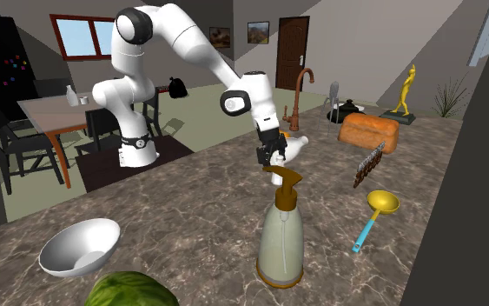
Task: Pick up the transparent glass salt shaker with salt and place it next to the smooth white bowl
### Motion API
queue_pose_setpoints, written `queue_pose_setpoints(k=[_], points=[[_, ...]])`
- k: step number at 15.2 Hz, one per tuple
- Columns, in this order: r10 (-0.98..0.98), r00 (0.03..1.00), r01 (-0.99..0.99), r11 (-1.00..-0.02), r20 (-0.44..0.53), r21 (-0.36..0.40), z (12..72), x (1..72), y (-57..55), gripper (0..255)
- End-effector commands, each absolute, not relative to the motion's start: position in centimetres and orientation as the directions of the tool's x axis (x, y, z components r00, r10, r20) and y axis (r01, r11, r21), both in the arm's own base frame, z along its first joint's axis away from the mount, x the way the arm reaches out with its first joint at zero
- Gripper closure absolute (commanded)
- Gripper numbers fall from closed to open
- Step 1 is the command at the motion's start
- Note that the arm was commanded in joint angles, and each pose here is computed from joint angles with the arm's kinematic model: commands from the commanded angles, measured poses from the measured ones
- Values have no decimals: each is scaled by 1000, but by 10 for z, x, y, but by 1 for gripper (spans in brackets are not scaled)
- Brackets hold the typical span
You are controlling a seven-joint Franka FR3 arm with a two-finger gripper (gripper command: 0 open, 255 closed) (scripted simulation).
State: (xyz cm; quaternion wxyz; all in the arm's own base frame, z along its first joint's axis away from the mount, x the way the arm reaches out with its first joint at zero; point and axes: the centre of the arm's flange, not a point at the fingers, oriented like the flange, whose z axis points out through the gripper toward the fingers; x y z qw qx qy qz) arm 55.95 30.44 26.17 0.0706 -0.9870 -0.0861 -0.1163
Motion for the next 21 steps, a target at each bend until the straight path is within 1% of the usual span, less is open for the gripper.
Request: queue_pose_setpoints(k=[1, 2, 3, 12, 21], points=[[154, 958, 186, -975, 242, -119, 262, 560, 305, 0], [154, 958, 186, -975, 242, -119, 262, 560, 304, 0], [154, 958, 186, -975, 242, -119, 262, 560, 304, 255], [154, 958, 186, -975, 242, -119, 262, 560, 305, 255], [154, 958, 186, -975, 242, -119, 309, 560, 305, 255]])
